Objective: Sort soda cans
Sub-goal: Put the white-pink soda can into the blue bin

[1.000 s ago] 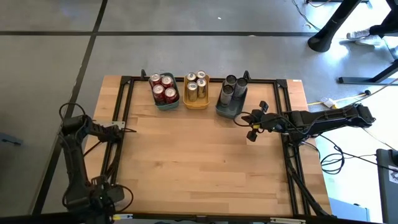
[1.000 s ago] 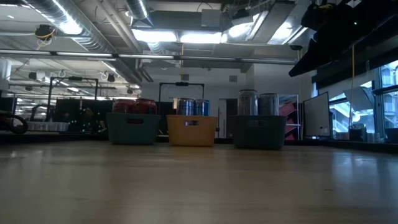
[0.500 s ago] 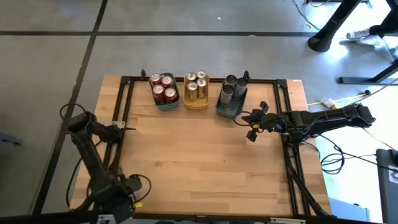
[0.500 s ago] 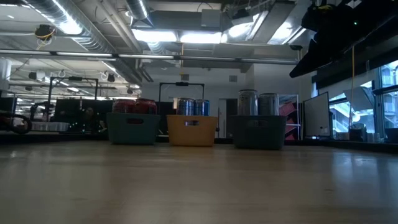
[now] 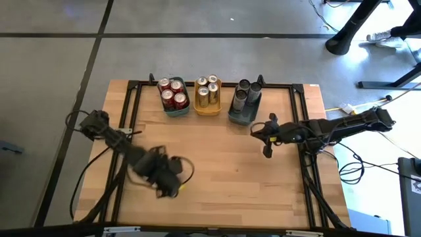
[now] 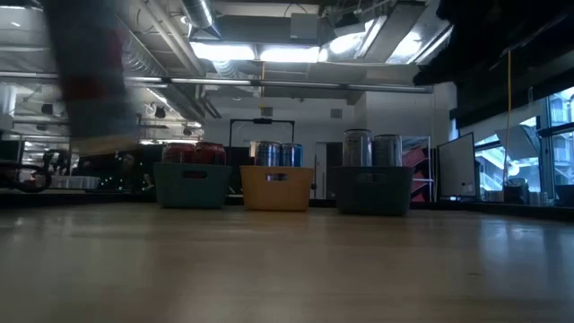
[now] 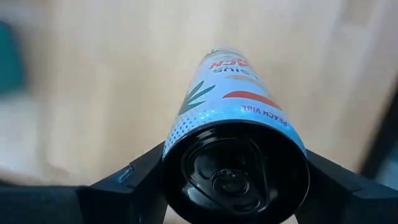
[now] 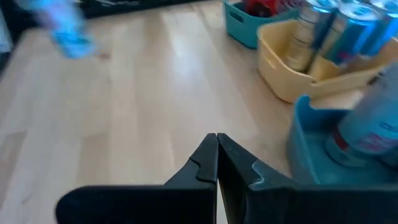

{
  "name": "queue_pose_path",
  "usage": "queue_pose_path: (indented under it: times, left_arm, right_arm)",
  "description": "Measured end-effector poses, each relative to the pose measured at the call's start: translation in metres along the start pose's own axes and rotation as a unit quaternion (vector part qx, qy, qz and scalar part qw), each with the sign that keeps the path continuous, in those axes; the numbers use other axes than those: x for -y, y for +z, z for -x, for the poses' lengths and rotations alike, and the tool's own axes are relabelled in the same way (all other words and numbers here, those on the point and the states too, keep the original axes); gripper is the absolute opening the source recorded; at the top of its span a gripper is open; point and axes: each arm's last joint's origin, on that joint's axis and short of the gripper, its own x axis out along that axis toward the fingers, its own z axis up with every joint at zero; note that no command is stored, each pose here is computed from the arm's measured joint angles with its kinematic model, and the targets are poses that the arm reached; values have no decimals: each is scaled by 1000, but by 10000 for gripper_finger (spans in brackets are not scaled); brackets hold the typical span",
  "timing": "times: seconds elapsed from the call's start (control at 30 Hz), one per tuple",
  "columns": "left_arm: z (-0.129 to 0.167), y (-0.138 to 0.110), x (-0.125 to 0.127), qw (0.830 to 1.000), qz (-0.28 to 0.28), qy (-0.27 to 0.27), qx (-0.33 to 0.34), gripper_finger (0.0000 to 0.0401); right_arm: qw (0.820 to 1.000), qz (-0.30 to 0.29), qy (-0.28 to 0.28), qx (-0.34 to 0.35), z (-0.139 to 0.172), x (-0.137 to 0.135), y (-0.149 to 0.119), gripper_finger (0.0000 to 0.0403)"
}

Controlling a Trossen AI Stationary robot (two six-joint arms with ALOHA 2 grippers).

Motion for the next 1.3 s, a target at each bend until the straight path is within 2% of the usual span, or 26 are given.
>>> queue_pose_path:
  times: [0.23,0.37,0.57,0.7,0.93,1.3]
  left_arm:
    - [7,49,-38,992,-69,30,98,245]
    - [6,76,-54,980,-108,38,161,245]
    - [7,102,-71,961,-150,46,227,245]
    - [8,112,-78,950,-172,54,257,245]
    - [10,120,-80,931,-217,68,284,245]
    - [15,137,-88,910,-211,72,351,243]
  right_arm:
    - [999,15,15,35,2,-22,1,5]
    - [999,25,9,38,-7,-32,-1,5]
    - [997,30,9,65,-29,-51,-2,5]
    - [997,32,4,73,-47,-59,-6,5]
    - [995,37,-41,82,-67,-65,-14,5]
    - [993,21,-70,96,-66,-65,-13,5]
